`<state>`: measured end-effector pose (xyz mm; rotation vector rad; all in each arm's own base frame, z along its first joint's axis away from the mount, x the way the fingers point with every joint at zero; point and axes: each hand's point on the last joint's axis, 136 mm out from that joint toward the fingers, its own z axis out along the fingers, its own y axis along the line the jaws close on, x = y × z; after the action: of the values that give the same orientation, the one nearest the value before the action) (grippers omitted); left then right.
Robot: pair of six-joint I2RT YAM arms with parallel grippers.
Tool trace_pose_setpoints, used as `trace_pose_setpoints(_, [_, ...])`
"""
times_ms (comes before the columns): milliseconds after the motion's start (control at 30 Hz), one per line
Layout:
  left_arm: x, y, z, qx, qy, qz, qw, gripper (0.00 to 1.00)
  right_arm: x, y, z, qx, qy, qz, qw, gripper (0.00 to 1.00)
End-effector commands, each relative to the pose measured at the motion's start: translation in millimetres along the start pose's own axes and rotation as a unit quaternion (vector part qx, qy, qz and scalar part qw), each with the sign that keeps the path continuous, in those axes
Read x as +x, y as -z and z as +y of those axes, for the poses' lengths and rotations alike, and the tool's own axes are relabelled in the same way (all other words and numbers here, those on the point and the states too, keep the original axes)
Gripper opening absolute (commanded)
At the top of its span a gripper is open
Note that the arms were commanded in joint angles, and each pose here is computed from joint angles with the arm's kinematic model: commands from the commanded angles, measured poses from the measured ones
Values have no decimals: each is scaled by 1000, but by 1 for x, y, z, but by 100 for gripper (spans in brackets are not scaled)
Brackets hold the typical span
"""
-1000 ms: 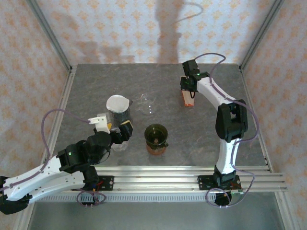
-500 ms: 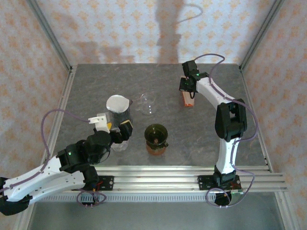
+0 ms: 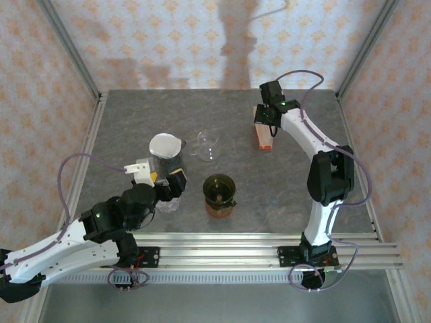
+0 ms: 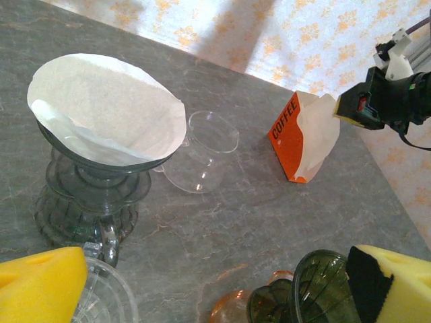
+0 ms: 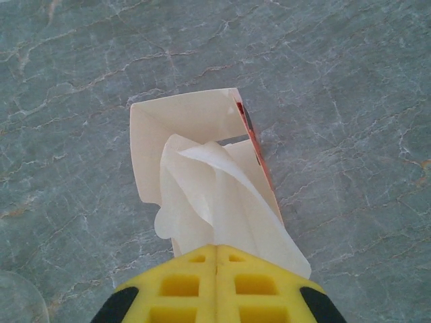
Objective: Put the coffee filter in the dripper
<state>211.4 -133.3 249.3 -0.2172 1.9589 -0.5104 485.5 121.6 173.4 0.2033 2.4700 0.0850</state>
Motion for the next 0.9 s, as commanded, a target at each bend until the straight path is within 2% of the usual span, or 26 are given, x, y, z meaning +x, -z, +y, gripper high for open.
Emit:
trace_pose_setpoints(0, [-1, -2, 2, -2, 12, -4, 1000, 100, -1, 14, -15, 25, -13, -11, 1000, 0])
trace_pose_setpoints(233, [-4, 1, 0, 7, 15, -7, 1000, 100, -17, 70, -24, 14, -30, -75, 997, 0])
trace_pose_setpoints(400, [-8, 4, -6, 21, 20, -8, 1000, 100, -10, 118, -22, -21, -38, -106, 993, 0])
trace_pose_setpoints(633, [-11, 8, -11, 29, 19, 1, 999, 100, 37, 198, 5, -115, 1, -113, 987, 0])
trace_pose_setpoints(867, [-10, 9, -18, 47, 22, 10, 999, 100, 110, 273, 41, -233, 87, -53, 967, 0])
